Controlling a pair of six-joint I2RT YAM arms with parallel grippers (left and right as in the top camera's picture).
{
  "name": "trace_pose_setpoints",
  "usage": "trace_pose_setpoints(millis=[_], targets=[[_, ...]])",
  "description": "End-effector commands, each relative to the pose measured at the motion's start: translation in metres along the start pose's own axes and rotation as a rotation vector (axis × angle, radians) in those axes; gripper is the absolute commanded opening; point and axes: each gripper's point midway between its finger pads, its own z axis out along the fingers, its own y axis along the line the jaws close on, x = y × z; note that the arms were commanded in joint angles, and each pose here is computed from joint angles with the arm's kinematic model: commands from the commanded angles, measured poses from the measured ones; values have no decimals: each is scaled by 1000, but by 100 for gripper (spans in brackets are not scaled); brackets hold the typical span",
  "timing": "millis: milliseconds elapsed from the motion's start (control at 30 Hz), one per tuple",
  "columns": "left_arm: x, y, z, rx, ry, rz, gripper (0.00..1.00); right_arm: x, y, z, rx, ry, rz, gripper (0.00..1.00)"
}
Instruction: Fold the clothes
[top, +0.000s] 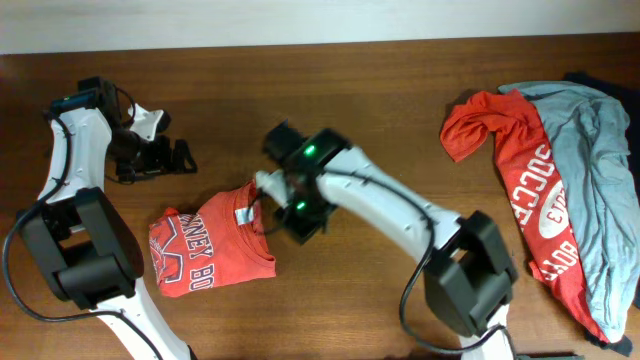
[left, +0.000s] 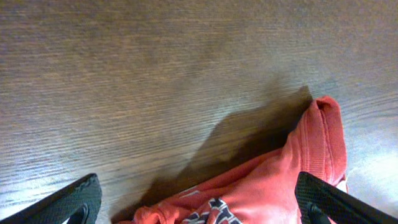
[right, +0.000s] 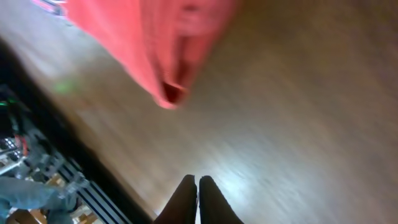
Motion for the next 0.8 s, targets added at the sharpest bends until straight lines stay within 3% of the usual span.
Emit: trace_pose_setpoints(millis=[0, 167, 567, 767], targets=[[3, 5, -1, -20, 14, -14, 99, -5, 28, 26, -35, 23, 17, 9], [5, 5, -1, -20, 22, -17, 99, -22, 50, 56, -41, -13, -11, 9], [6, 5, -1, -20, 24, -17, 99, -26, 32, 108, -28, 40, 35, 10], [12, 3, -1, -11, 51, -26, 99, -59, -17, 106, 203, -98, 26, 10]])
